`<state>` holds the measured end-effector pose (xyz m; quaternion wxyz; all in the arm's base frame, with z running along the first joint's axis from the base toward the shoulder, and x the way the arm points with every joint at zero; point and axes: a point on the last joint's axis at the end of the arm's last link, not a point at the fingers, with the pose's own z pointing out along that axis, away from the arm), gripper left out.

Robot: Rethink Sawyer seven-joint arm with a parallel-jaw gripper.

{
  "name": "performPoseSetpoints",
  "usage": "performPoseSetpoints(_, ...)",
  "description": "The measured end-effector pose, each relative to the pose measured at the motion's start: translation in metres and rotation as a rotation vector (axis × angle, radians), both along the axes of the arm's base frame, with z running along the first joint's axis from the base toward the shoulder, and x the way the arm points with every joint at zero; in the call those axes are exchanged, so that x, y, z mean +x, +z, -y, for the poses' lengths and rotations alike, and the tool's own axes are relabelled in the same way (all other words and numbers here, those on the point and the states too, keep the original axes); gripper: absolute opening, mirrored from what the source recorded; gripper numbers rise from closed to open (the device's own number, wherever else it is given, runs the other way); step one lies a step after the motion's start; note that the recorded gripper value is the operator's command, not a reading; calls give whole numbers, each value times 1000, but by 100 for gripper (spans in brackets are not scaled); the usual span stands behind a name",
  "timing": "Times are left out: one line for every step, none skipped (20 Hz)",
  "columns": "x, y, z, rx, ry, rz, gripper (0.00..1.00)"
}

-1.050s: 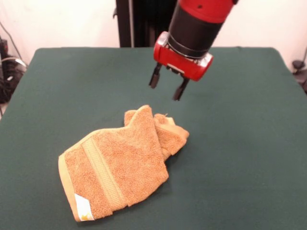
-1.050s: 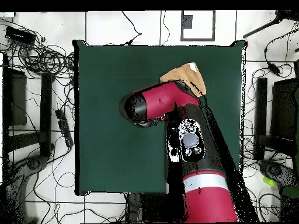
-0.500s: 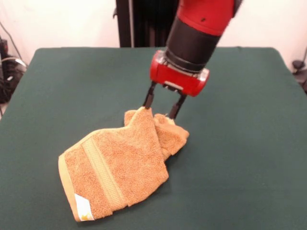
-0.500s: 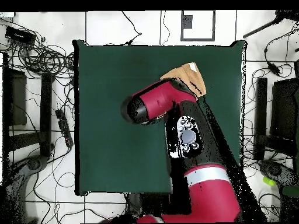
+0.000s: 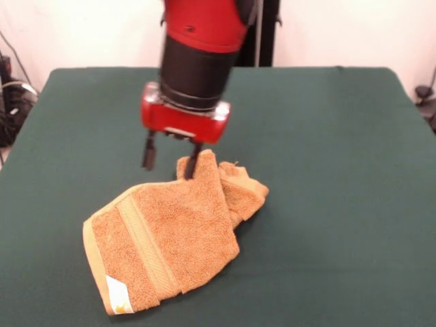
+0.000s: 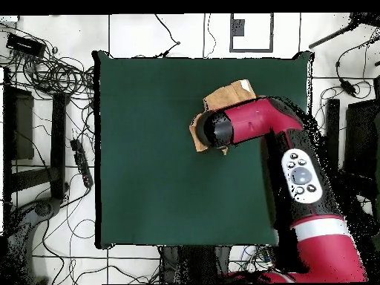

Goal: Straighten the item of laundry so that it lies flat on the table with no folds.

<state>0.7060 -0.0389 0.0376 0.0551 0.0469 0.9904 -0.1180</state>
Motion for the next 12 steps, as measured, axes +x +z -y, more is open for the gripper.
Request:
performPoseSetpoints(2,1,6,0,15,-2,100)
performPoseSetpoints(4,1,14,0,33,-2,100)
performPoseSetpoints(7,1,20,0,49,0,100)
performPoseSetpoints(10,0,25,4,61,5,100)
performPoseSetpoints(12,-2,29,8,70,15,100)
performPoseSetpoints(17,-7,33,18,74,40,100)
performPoseSetpoints(20,-11,33,27,75,58,100)
performPoseSetpoints(21,-15,32,36,75,71,100)
performPoseSetpoints(23,-18,31,44,75,81,100)
performPoseSetpoints(25,-25,27,68,72,102,100)
performPoseSetpoints(26,-29,24,81,69,109,100)
performPoseSetpoints(27,-34,20,104,61,119,100)
